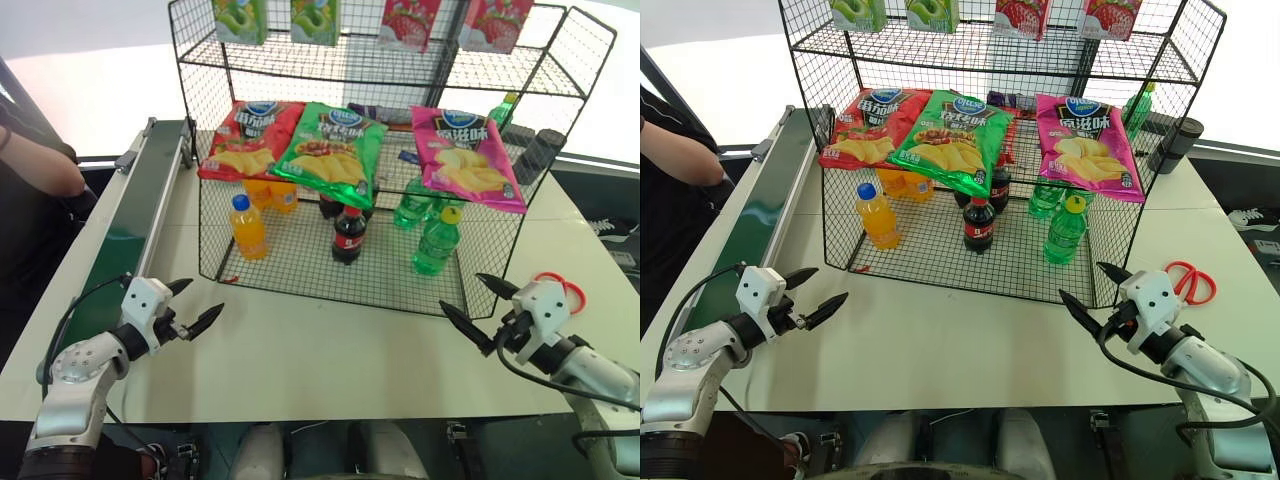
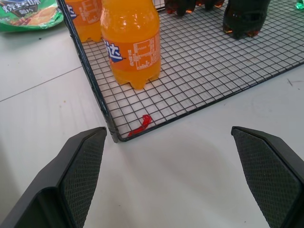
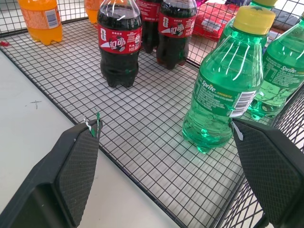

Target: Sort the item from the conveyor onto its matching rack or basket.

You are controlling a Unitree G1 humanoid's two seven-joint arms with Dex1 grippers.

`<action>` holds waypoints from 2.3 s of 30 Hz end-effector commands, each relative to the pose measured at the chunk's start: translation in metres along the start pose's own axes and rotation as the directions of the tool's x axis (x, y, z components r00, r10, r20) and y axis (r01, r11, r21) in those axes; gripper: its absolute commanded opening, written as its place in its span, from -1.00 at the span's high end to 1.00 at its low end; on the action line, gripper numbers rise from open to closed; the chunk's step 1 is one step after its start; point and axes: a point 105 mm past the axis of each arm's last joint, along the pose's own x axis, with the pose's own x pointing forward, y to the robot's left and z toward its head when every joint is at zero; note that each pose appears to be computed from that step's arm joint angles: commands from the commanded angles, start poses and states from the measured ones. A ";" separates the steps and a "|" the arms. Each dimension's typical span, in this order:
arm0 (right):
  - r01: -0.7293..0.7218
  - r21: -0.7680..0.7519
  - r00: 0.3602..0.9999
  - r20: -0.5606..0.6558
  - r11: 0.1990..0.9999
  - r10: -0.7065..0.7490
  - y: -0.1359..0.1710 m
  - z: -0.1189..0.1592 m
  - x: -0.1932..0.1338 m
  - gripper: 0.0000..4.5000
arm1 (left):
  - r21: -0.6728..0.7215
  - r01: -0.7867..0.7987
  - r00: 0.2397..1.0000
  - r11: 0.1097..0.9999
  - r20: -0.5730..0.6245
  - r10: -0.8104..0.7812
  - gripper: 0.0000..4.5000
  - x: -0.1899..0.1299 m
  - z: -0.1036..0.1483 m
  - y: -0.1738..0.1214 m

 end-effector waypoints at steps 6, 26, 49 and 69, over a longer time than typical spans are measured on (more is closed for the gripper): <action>0.000 -0.020 1.000 0.021 1.000 0.001 -0.003 0.006 0.000 -0.98 | 0.036 -0.010 0.999 0.999 0.044 0.009 -1.00 0.004 0.013 0.000; -0.013 -0.016 1.000 0.018 1.000 0.013 0.004 0.003 0.001 -0.98 | 0.044 -0.017 0.999 0.999 0.047 0.015 -1.00 0.002 0.015 0.002; -0.031 -0.025 0.999 0.037 0.999 0.032 0.008 0.010 0.014 -0.98 | 0.036 -0.004 0.998 0.999 0.061 0.002 -1.00 0.011 0.015 -0.005; -0.036 -0.031 0.998 0.045 0.999 0.037 0.010 0.013 0.016 -0.98 | 0.032 0.009 0.997 0.999 0.070 -0.011 -1.00 0.015 0.015 -0.009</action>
